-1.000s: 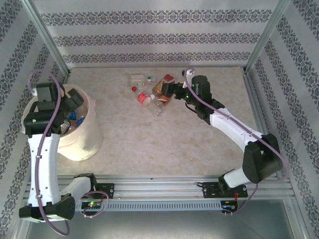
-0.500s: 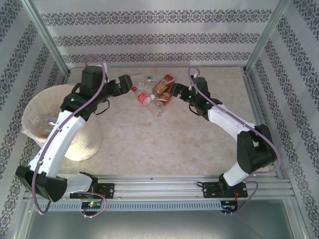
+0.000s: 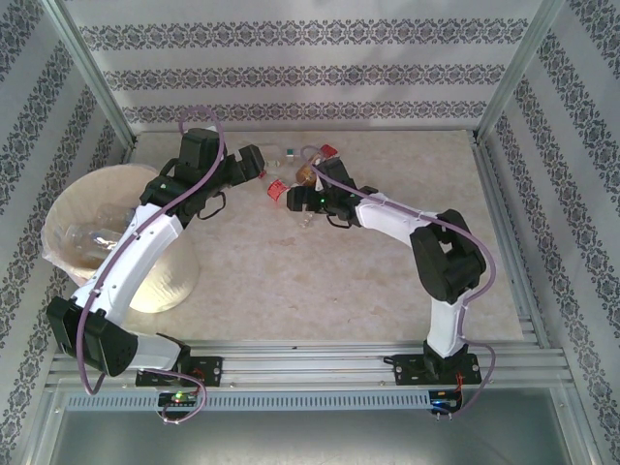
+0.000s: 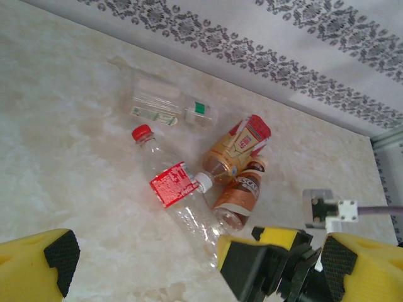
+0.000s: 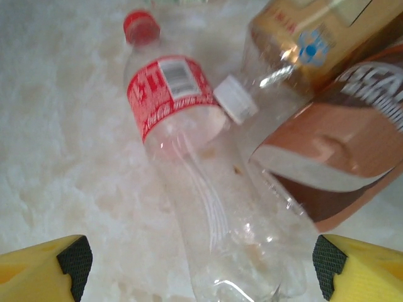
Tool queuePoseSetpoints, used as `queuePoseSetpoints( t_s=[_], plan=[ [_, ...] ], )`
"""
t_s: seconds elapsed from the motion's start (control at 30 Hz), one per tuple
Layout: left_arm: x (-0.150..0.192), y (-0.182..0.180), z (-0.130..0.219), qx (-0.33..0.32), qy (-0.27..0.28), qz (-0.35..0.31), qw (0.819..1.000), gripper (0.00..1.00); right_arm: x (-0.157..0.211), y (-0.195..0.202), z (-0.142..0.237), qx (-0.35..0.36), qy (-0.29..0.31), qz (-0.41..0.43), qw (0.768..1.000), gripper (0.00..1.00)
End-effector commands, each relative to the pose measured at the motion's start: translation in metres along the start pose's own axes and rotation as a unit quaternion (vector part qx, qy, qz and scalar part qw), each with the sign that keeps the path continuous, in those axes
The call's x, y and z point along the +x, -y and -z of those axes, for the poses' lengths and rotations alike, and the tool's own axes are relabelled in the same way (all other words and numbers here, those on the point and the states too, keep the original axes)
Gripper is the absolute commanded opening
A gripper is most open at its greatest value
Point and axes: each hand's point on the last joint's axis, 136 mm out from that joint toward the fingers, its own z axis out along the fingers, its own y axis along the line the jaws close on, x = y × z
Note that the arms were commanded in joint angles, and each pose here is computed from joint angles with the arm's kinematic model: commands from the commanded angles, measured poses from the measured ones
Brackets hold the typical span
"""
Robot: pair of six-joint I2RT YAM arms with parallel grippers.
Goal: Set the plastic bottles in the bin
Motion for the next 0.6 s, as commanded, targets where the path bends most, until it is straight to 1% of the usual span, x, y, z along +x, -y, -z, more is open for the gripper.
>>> queuePoseSetpoints(
  t_s=[0.0, 0.3, 0.4, 0.5, 0.57],
  plan=[
    [0.002, -0.013, 0.0, -0.037, 0.006, 0.012, 0.999, 1.0, 0.017, -0.002, -0.01, 0.007, -0.039, 0.056, 0.998, 0.92],
    [0.006, -0.015, -0.008, -0.045, -0.006, 0.019, 0.999, 1.0, 0.04, -0.002, -0.039, 0.057, -0.076, 0.134, 0.986, 0.89],
    [0.008, -0.017, -0.01, -0.05, -0.008, 0.02, 0.998, 1.0, 0.049, 0.0, -0.05, 0.077, -0.082, 0.155, 0.982, 0.84],
    [0.011, -0.02, -0.014, -0.055, -0.014, 0.025, 0.998, 1.0, 0.054, 0.007, -0.059, 0.104, -0.087, 0.164, 0.977, 0.81],
    [0.013, -0.02, -0.015, -0.056, -0.018, 0.028, 0.998, 1.0, 0.054, 0.007, -0.061, 0.114, -0.078, 0.165, 0.976, 0.74]
  ],
)
